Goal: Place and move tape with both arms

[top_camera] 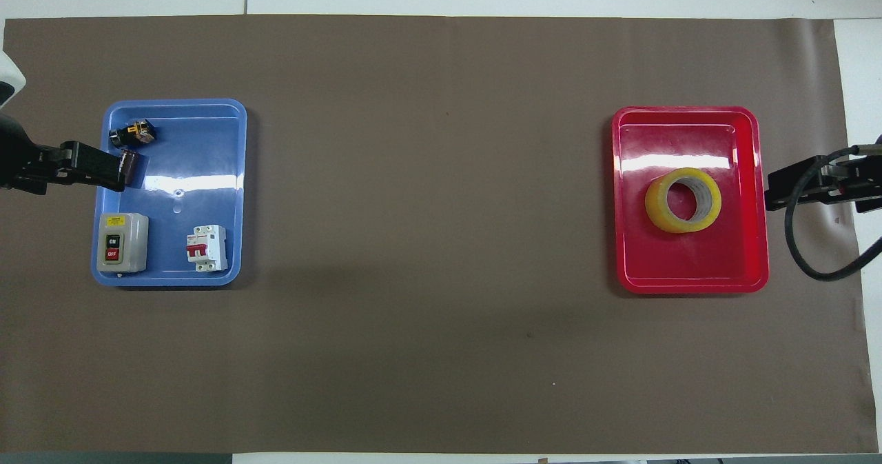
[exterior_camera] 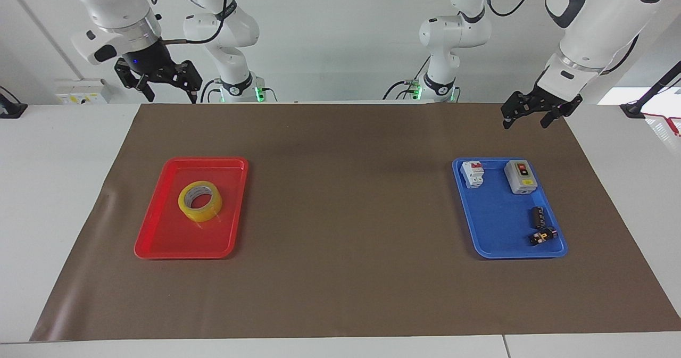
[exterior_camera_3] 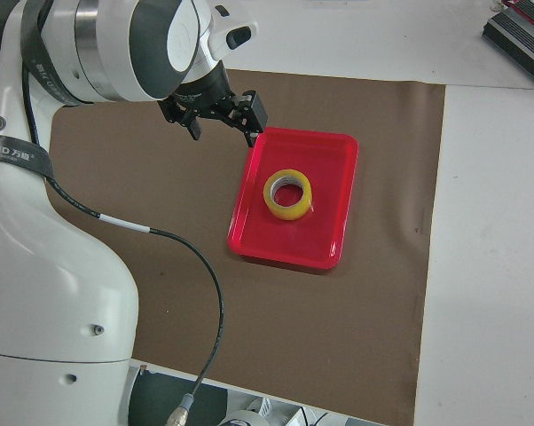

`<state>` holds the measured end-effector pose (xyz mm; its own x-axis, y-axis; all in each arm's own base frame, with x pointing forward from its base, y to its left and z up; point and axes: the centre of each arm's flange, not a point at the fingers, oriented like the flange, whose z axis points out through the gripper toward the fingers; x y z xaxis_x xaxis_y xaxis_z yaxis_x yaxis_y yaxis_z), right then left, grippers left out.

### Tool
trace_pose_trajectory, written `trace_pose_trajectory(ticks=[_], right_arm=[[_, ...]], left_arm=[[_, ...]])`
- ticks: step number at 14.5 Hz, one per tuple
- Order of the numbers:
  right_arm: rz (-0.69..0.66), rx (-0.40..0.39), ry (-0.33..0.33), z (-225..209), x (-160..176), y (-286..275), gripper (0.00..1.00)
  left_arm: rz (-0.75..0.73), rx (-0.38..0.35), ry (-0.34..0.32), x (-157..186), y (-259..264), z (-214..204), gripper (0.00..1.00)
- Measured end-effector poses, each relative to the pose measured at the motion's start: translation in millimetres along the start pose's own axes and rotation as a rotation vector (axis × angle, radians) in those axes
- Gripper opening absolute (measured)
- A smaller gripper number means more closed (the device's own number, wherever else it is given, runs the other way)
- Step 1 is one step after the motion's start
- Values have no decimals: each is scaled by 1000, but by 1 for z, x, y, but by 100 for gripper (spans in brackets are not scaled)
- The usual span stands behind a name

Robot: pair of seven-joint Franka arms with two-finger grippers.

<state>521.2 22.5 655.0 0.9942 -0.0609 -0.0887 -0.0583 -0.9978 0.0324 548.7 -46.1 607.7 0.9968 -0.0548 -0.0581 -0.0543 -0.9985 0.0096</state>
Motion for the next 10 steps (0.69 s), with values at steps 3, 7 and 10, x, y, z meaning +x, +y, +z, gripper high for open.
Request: trace_pose_trajectory(ticks=[3,7,10], right_arm=[[-2,-1,1,0,0,0,100],[-5,-1,2,0,0,-2,100],[-24,-12,7,-2,0,-1,100]], left_arm=[[0,0,0,0,0,0,100],[0,0,0,0,0,0,100],[0,0,0,0,0,0,100]])
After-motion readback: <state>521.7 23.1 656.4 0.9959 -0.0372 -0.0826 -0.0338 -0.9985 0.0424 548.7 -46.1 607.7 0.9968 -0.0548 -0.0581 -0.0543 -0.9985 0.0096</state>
